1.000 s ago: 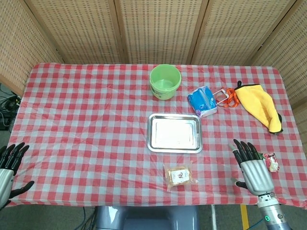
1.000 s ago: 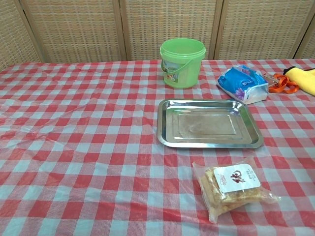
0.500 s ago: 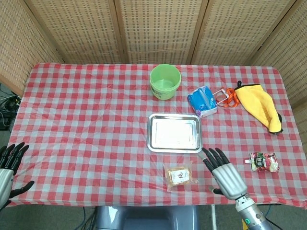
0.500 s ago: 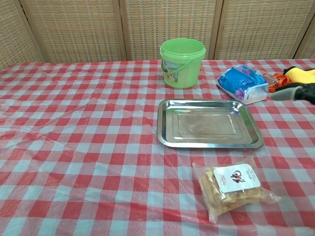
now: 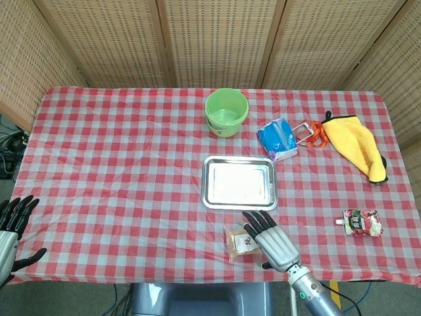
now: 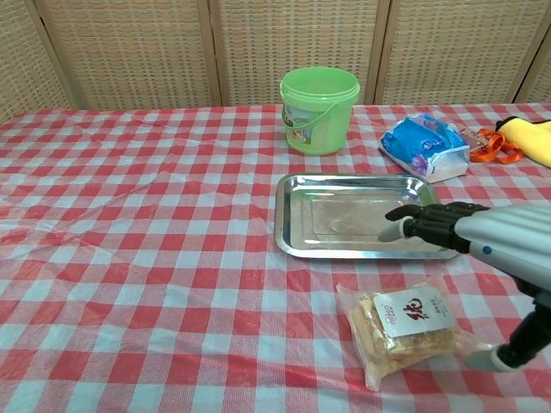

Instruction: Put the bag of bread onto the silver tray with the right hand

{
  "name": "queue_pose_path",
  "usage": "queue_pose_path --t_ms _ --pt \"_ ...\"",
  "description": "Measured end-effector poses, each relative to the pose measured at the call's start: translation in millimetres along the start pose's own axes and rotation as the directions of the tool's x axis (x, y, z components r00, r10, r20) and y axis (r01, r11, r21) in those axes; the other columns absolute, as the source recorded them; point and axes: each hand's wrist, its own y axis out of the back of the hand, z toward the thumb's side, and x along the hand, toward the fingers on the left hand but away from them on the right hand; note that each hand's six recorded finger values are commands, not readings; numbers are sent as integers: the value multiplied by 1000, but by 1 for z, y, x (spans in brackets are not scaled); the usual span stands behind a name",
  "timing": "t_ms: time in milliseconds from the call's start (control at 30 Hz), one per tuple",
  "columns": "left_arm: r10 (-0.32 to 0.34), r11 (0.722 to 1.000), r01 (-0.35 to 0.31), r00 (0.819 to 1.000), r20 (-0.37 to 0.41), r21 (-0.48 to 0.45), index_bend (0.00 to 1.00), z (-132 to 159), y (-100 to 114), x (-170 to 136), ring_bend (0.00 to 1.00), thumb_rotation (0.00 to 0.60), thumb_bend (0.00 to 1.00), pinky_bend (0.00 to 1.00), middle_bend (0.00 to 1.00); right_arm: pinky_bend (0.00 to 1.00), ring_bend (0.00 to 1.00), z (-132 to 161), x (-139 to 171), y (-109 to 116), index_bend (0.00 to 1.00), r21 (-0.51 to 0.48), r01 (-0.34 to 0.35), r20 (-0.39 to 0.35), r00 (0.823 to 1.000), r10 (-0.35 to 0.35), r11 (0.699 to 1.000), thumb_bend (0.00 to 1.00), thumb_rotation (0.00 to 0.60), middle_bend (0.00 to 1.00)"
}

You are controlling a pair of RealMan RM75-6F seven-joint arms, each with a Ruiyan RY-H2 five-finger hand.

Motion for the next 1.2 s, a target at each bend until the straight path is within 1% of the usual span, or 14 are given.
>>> queue_pose_path --t_ms 267,467,567,667,733,800,867,933,967,1033,1100,1200 --pt "-1 1000 1 1000 2 0 0 1 0 0 0 600 0 0 0 0 0 3 -15 -17 148 2 -49 8 999 49 999 89 600 0" --pt "-3 1000 3 1000 2 1 0 1 -1 0 0 600 0 0 0 0 0 3 -22 -25 155 -2 -76 20 997 76 997 89 600 0" --pt "-3 1000 3 1000 2 1 0 1 -1 0 0 600 0 0 0 0 0 2 -25 -29 172 -4 -89 27 996 89 996 89 600 0" --pt "-3 1000 3 1000 2 1 0 1 -1 0 0 600 0 0 0 12 0 2 -28 -32 216 -2 -98 28 995 98 995 90 600 21" --pt "-3 1000 3 1000 0 1 0 0 -1 0 0 600 0 0 0 65 7 2 -30 -34 247 0 -100 27 995 100 995 96 600 62" --pt "-3 1000 3 1000 -1 -1 0 0 -1 0 0 600 0 0 0 118 37 2 -31 -35 272 2 -101 28 994 101 995 104 600 98" --pt "-3 1000 3 1000 0 -1 0 0 -1 0 0 600 0 0 0 183 110 1 -32 -38 317 0 -105 31 994 105 995 116 600 157" --pt "-4 1000 4 1000 2 1 0 1 -1 0 0 600 0 0 0 271 232 1 -32 -39 401 -3 -105 31 994 106 994 131 600 265" --pt "-6 1000 6 1000 2 2 0 1 -2 0 0 600 0 0 0 309 270 1 -33 -39 429 -2 -104 31 994 104 995 135 600 302" --pt "-5 1000 5 1000 2 1 0 1 -2 0 0 600 0 0 0 417 353 1 -33 -40 495 -1 -98 31 995 98 995 145 600 383" --pt "-4 1000 4 1000 2 -1 0 1 -1 0 0 600 0 0 0 454 385 1 -33 -39 523 0 -93 32 995 93 996 151 600 412" --pt "-3 1000 3 1000 3 -2 0 1 -1 0 0 600 0 0 0 459 397 2 -33 -38 535 0 -80 29 996 80 997 154 600 424"
